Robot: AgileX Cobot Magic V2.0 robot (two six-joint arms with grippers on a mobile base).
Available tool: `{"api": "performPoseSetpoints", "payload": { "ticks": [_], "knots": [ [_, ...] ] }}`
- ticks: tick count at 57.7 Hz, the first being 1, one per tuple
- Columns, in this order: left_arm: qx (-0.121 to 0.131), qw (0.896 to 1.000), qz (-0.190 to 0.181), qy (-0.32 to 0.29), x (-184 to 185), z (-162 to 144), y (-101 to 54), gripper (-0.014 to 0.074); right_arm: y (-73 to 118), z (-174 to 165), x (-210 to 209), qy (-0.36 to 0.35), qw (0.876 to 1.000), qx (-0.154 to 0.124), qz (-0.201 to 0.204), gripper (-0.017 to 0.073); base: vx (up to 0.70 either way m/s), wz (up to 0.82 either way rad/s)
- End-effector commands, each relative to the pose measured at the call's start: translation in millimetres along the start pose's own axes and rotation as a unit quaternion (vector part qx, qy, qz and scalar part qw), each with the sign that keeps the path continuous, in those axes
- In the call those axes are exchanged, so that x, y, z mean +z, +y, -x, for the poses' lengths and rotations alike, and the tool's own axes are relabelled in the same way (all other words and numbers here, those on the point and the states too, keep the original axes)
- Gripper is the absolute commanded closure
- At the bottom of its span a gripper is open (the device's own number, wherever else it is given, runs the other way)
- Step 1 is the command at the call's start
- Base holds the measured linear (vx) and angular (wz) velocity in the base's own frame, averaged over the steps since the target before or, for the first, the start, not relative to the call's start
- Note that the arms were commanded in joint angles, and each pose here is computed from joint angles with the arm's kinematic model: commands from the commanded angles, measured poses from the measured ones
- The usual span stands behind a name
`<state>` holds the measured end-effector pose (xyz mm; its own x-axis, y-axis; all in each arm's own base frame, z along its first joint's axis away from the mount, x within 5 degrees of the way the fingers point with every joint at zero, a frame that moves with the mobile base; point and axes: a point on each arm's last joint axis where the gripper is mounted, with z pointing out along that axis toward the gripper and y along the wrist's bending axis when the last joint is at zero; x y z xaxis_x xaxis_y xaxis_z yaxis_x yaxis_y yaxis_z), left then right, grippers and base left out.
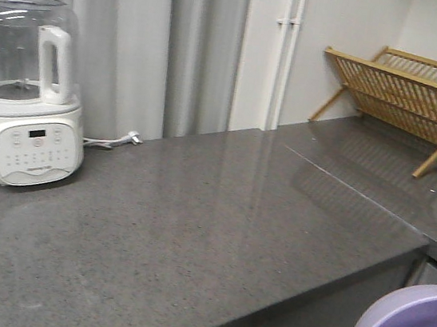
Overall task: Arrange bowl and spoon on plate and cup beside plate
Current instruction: 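Drive to the counter with the blue plate, holding bowl and spoon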
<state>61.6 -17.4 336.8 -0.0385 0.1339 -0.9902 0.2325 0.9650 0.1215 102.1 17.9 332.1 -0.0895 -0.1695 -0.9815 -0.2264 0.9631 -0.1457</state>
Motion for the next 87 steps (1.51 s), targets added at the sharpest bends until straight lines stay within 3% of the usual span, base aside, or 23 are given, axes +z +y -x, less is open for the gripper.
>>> {"api": "performPoseSetpoints", "payload": {
  "ticks": [1, 44, 87],
  "knots": [
    [-0.011, 0.999, 0.009, -0.045, -1.0, 13.8, 2.7, 0.0594, -5.7, 13.9, -2.5, -0.035, 0.999, 0.008, -0.027, 0.0568, -0.14, -0.53],
    [-0.011, 0.999, 0.006, -0.038, -0.9, 12.6, 2.1, 0.0594, -5.5, 13.8, -2.4, -0.034, 0.999, 0.008, -0.026, 0.0568, -0.05, -0.37],
    [-0.011, 0.999, 0.006, -0.038, -0.9, 12.6, 2.1, 0.0594, -5.4, 13.7, -2.4, -0.034, 0.999, 0.008, -0.025, 0.0568, 0.16, -0.52]
  ]
}}
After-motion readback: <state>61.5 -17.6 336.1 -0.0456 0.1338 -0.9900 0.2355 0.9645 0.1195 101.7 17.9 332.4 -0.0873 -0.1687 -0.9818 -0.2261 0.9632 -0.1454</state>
